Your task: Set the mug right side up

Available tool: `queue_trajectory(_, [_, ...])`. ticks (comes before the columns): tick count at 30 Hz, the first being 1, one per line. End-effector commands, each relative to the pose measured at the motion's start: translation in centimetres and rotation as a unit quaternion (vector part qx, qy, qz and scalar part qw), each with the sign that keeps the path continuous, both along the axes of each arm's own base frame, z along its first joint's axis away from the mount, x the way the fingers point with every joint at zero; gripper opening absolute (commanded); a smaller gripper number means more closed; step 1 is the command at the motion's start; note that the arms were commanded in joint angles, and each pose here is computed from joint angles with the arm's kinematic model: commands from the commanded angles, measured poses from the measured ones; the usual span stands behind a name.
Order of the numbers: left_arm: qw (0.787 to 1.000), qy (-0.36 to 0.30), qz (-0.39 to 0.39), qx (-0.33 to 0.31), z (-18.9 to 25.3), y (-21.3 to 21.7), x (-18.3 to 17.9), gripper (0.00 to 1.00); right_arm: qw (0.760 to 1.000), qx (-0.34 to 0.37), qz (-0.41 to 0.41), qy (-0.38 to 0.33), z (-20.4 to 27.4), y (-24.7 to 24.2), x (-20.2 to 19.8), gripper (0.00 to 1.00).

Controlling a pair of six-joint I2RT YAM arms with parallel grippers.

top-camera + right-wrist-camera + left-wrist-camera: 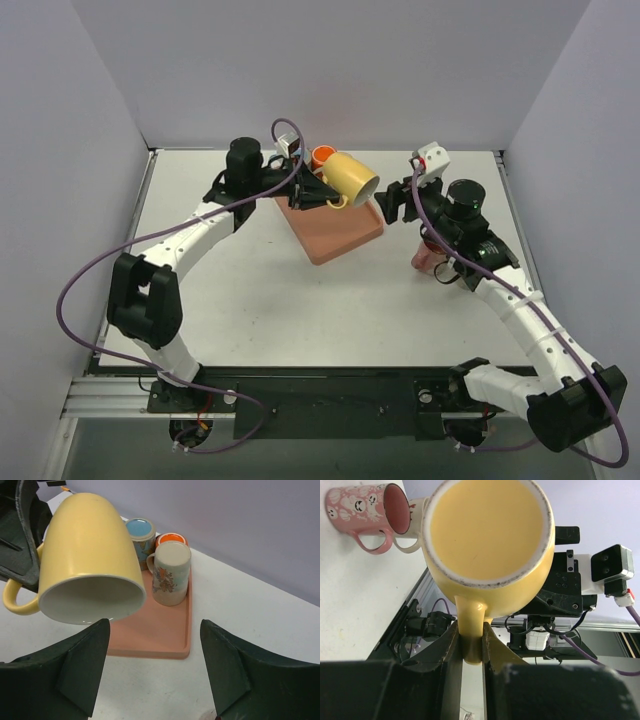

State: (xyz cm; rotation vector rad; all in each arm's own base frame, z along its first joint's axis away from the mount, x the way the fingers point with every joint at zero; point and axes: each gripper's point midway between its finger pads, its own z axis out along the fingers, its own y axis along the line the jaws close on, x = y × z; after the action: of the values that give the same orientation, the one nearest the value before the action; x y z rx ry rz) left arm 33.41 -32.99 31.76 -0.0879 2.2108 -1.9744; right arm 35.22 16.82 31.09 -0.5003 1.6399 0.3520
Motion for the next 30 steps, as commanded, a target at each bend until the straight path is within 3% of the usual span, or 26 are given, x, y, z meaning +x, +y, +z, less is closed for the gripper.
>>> queue_trajectory(1, [0.993,-0.096,-0.035,-0.052,6.1,-0.5,-2.6,0.00,0.998,0.038,0.049,-0.031,3.3,2.0,-0.6,0.67])
queue_trajectory(7, [0.992,-0.100,-0.055,-0.060,6.5,-1.4,-3.6,0.00,0.995,0.080,0.037,-0.043,4.7,2.9,1.3,0.65])
queue_trajectory(11, [0.992,-0.088,-0.064,-0.058,5.9,-1.6,-4.1,0.00,0.994,0.093,0.034,-0.043,5.5,3.3,2.4,0.56])
queue_trajectory(17, [0.992,-0.089,-0.070,-0.061,5.9,-1.9,-4.4,0.00,0.991,0.126,0.041,-0.025,5.4,4.3,3.0,0.12])
queue_trajectory(18, [0.992,-0.087,-0.068,-0.060,5.8,-1.9,-4.3,0.00,0.991,0.130,0.039,-0.020,5.4,4.3,3.0,0.00])
queue_trajectory(22, [0.995,-0.081,-0.050,-0.043,4.4,-1.5,-3.4,0.01,0.992,0.122,-0.004,0.019,4.3,2.8,2.5,0.00])
queue_trajectory(25, [0.999,-0.040,-0.004,0.028,0.4,-0.3,-1.2,0.20,0.990,0.100,-0.043,0.094,1.5,1.6,1.7,0.00])
queue_trajectory(28, [0.994,-0.048,0.021,0.099,-3.1,1.3,0.2,0.43,0.982,0.080,-0.068,0.157,-1.6,1.3,0.3,0.00])
queue_trajectory(30, [0.990,-0.056,0.033,0.124,-4.2,2.3,0.9,0.47,0.978,0.052,-0.096,0.176,-3.8,0.7,-1.0,0.00])
